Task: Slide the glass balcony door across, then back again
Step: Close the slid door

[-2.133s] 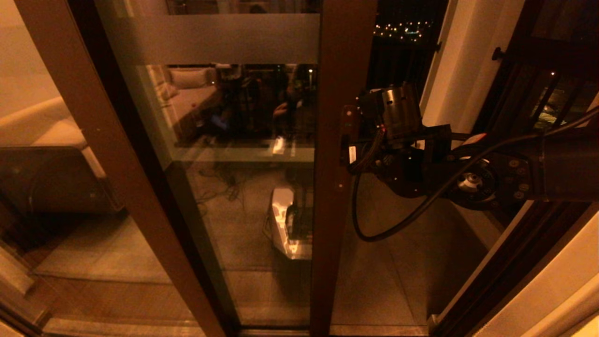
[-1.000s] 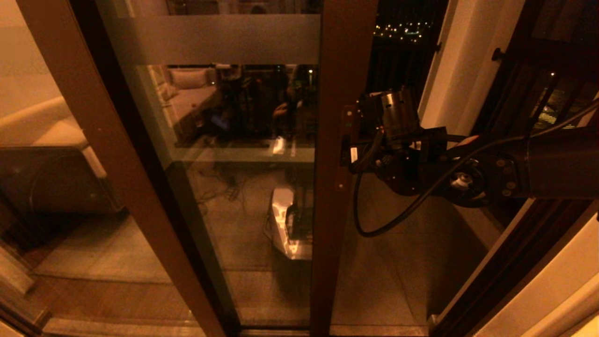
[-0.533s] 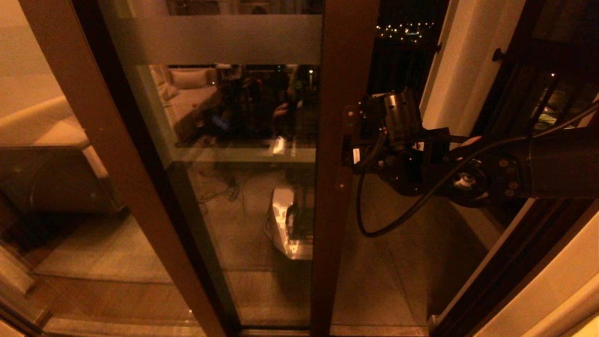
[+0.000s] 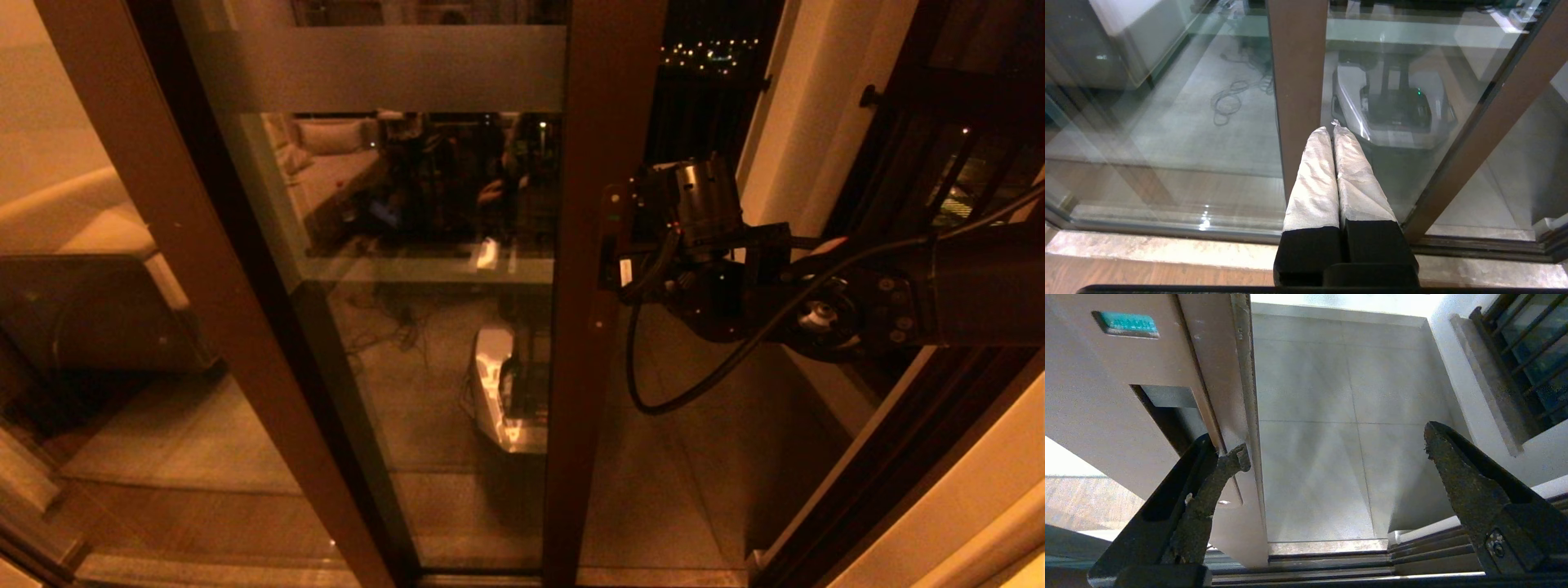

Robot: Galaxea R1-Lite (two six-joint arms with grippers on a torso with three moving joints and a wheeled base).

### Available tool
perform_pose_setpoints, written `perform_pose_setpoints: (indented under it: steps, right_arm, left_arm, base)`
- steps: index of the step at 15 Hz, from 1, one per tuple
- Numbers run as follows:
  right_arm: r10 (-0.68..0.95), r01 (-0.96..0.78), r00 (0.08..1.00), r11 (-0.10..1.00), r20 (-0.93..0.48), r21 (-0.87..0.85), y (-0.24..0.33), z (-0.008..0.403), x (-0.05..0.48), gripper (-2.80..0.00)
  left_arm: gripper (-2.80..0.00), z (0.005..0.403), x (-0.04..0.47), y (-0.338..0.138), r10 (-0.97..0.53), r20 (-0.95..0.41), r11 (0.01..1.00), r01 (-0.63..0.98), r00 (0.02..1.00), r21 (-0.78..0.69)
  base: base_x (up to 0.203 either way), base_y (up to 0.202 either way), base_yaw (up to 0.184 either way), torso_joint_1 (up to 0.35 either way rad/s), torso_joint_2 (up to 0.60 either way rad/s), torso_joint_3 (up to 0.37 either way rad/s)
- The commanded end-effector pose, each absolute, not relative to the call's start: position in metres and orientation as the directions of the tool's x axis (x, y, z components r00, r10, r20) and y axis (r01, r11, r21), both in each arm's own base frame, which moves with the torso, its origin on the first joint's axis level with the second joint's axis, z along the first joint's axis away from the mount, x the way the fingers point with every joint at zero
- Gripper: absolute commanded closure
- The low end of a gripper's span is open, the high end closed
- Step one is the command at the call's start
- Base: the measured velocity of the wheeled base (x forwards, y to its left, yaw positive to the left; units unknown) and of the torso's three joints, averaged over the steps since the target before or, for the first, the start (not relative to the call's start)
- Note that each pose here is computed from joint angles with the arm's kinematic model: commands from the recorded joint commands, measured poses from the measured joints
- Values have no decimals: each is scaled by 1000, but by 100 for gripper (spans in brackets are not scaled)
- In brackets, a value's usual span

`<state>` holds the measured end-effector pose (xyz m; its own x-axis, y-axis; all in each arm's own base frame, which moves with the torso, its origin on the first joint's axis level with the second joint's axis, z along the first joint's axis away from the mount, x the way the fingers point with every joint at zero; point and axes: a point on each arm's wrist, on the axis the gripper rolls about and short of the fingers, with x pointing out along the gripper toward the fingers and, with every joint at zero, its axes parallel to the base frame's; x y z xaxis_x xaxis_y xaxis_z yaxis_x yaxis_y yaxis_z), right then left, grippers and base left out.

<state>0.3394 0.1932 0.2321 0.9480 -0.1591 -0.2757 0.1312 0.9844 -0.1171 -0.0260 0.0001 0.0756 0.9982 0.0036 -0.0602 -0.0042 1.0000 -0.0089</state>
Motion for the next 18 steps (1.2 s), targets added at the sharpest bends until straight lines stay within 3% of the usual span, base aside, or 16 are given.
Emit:
perform_pose_setpoints:
  steps: [1, 18]
  right_arm:
    - [-167, 139, 948, 983, -272, -118, 192, 233, 339, -280]
    - [-190, 160, 957, 976, -220, -147, 171, 234, 330, -280]
  left_arm:
    - [0, 75, -26, 0, 5, -60, 1000, -5, 998, -9]
    - [0, 75, -26, 0, 3, -61, 1000, -4, 998, -10]
  base:
    - [0, 0, 0, 0, 0, 0]
    - [0, 0, 0, 0, 0, 0]
